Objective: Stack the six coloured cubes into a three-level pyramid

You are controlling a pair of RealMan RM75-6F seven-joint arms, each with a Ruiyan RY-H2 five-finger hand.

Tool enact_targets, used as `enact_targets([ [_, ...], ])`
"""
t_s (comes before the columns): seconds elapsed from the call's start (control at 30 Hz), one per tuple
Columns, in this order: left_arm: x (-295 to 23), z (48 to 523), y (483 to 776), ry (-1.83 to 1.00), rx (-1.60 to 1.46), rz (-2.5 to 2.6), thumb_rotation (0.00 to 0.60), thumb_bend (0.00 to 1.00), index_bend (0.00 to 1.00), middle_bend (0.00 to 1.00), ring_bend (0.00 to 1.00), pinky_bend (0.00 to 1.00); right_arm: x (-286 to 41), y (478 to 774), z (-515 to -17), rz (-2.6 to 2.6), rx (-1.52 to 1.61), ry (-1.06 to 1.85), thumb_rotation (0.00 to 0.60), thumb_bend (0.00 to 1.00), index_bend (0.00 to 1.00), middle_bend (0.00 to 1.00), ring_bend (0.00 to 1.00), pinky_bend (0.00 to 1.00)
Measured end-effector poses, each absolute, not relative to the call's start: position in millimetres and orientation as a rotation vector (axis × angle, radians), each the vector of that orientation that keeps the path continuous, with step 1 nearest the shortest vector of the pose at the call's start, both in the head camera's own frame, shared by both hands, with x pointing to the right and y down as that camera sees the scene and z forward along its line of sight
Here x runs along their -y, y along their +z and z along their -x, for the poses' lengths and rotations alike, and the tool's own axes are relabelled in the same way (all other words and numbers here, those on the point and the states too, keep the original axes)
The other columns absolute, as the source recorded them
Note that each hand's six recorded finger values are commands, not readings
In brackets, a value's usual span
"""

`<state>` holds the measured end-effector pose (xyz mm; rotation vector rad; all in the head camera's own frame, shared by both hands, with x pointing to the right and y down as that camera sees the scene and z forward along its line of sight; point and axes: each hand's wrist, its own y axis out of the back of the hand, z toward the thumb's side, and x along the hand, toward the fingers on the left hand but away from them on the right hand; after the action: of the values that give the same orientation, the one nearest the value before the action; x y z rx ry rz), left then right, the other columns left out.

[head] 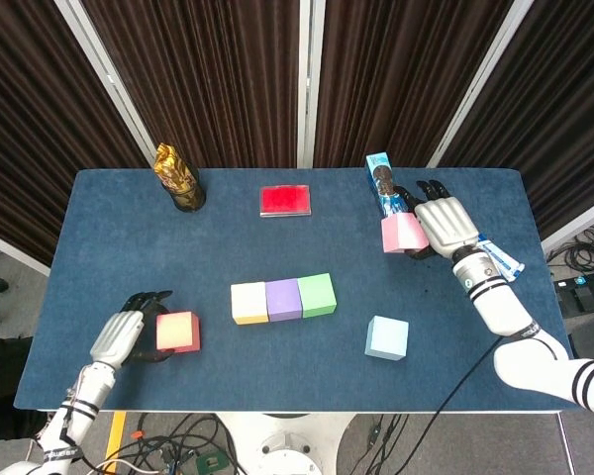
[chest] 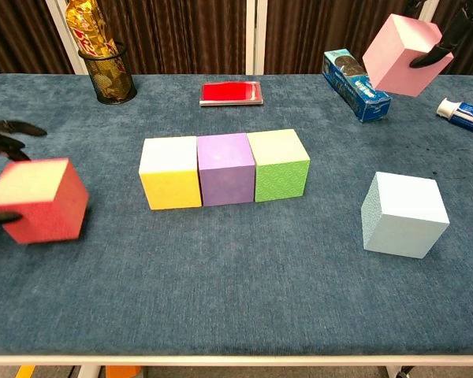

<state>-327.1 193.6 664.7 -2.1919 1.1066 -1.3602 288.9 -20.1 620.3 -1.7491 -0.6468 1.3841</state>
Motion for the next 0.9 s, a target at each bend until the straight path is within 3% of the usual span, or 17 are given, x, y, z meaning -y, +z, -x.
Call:
enact_targets([
  [0.33,-152.6,316.6,626.2,-1.22,-1.262,2.185,0.6,0.23,0.13,0.54,0.12,0.04,21.8,617.2,-293.6,1.744,0.663,1.396,0.6,0.15,0.0,0.53,0.05,0.0],
  [0.9,-109.4,248.6,625.5,-1.182,-1.231,2.223,0.6,0.23,0.13,0.59,0.16,0.04,24.0,610.7,-320.1,1.715,0.704,1.448,0.6,0.15,0.0,0.54,0.05,0.0],
])
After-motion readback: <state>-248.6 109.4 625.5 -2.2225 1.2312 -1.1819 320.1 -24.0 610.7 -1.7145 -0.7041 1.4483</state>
